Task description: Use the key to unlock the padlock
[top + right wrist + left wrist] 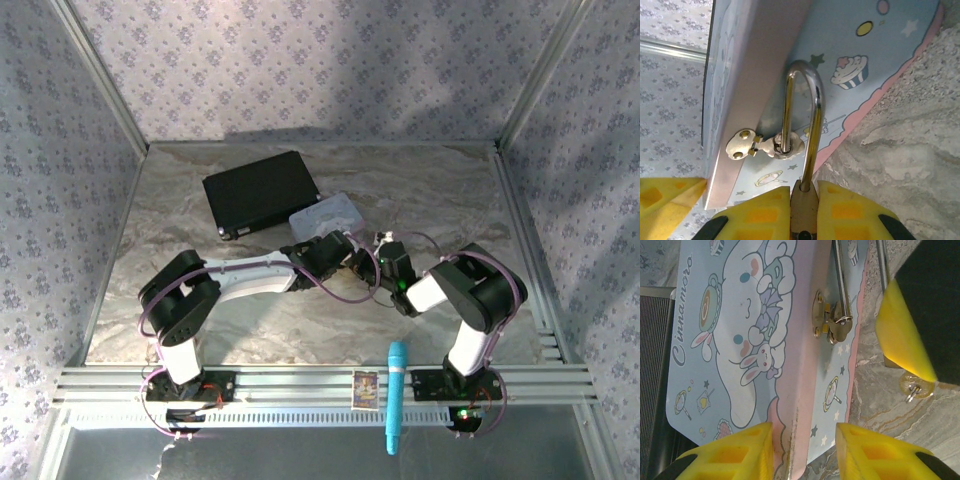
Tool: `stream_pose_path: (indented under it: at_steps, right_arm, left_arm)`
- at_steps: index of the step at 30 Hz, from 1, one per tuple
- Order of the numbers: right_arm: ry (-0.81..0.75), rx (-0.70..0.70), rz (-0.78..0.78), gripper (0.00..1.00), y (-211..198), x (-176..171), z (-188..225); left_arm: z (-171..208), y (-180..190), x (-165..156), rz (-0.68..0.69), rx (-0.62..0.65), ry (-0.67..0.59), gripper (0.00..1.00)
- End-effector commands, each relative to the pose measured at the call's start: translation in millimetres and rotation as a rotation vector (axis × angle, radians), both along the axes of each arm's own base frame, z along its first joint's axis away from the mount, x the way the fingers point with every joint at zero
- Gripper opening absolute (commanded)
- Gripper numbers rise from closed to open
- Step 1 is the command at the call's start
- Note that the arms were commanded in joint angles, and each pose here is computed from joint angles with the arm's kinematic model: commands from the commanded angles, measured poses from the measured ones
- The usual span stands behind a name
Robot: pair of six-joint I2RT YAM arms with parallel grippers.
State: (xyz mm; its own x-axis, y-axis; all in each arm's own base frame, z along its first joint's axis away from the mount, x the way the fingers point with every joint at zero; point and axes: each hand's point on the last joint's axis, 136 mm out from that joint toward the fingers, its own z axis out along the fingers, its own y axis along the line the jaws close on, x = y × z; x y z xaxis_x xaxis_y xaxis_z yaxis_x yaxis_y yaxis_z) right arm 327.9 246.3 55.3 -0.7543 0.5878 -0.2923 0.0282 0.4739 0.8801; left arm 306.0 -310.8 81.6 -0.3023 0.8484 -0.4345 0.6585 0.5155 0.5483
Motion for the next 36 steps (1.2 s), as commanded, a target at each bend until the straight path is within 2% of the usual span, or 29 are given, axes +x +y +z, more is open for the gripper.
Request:
stream_pose_path:
  at_steps: [1,7,10,14,19,23,27,30,36]
  right_arm:
    - [-0.021,0.045,-0.042,0.0,-3.0,18.7,10.4]
    - [0.014,0.031,-0.014,0.0,-8.8,8.8,-1.1]
    - [0.022,0.071,-0.042,0.0,-17.9,10.6,-3.9]
    - [0.055,0.076,0.003,0.0,-9.3,7.8,-8.4]
    - [0.103,0.047,0.152,0.0,4.7,-27.0,-20.5]
    - [0.272,-0.075,0.265,0.0,0.0,-63.8,-54.1]
    - [0.392,-0.099,0.337,0.0,-8.2,-88.6,-64.3]
    - [0.455,-0.152,0.4,0.0,-14.7,-104.0,-64.3]
    - [0.575,-0.311,0.587,0.0,-26.1,-137.3,-51.5]
  left_arm:
    - [-82.0,45.4,-59.4,-0.059,0.241,0.319,0.35]
    - [-76.7,47.4,-56.9,-0.05,0.244,0.302,0.35]
    - [-76.3,44.6,-58.3,-0.054,0.231,0.307,0.35]
    - [-75.0,46.2,-54.4,-0.044,0.248,0.289,0.36]
    - [-72.4,53.1,-48.6,-0.012,0.246,0.292,0.36]
    - [-67.8,55.9,-41.9,0.013,0.268,0.26,0.37]
    - [-63.3,58.6,-33.1,0.049,0.288,0.22,0.39]
    - [-60.7,60.4,-27.5,0.076,0.298,0.189,0.43]
    - [-45.5,64.9,-16.6,0.126,0.276,0.126,0.58]
